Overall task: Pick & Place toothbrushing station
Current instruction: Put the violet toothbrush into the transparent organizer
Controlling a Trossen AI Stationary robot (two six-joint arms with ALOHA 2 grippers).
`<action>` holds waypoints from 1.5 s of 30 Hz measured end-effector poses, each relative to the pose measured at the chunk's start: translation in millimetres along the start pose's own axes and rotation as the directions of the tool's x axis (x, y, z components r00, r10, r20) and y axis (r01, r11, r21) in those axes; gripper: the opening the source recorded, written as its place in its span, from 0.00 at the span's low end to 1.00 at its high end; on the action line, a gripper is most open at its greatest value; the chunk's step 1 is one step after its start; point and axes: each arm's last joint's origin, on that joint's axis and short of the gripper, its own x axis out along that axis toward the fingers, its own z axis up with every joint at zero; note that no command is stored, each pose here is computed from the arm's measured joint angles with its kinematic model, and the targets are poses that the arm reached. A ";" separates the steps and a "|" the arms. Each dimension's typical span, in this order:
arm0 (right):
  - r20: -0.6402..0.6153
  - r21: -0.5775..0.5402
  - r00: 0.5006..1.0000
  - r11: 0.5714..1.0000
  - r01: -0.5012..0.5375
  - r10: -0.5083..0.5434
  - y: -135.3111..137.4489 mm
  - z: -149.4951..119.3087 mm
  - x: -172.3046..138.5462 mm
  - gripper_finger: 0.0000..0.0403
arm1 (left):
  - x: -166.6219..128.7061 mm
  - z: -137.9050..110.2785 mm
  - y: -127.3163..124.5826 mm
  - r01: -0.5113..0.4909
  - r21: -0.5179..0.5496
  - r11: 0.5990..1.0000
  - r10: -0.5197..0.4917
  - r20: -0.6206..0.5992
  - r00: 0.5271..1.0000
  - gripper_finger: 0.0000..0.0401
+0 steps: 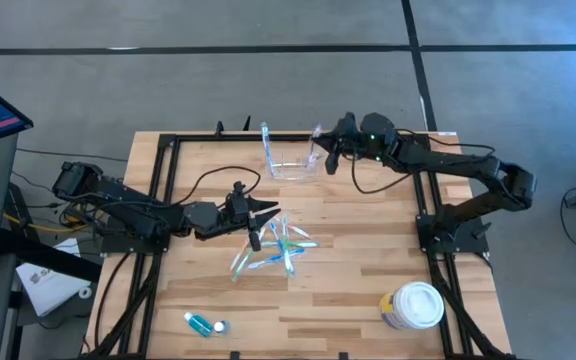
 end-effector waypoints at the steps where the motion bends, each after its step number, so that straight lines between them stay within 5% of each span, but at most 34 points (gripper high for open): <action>1: -0.002 0.002 1.000 1.000 0.009 -0.009 -2.8 -0.7 0.4 0.00 | 0.1 0.0 0.1 -0.001 0.000 1.000 0.001 0.000 1.000 0.19; 19: -0.070 0.064 0.997 0.997 0.043 -0.039 -43.4 -46.9 44.8 0.00 | 0.9 0.1 1.5 -0.006 0.006 1.000 0.006 0.001 1.000 0.19; 37: -0.080 0.079 0.996 0.996 0.036 -0.030 -44.1 -47.8 44.3 0.00 | 0.9 0.1 1.5 -0.006 0.006 1.000 0.006 0.001 1.000 0.19; 45: -0.126 0.088 0.992 0.996 0.021 -0.010 -42.4 -72.0 63.7 0.00 | 0.9 0.1 1.5 -0.006 0.004 1.000 0.006 0.001 1.000 0.19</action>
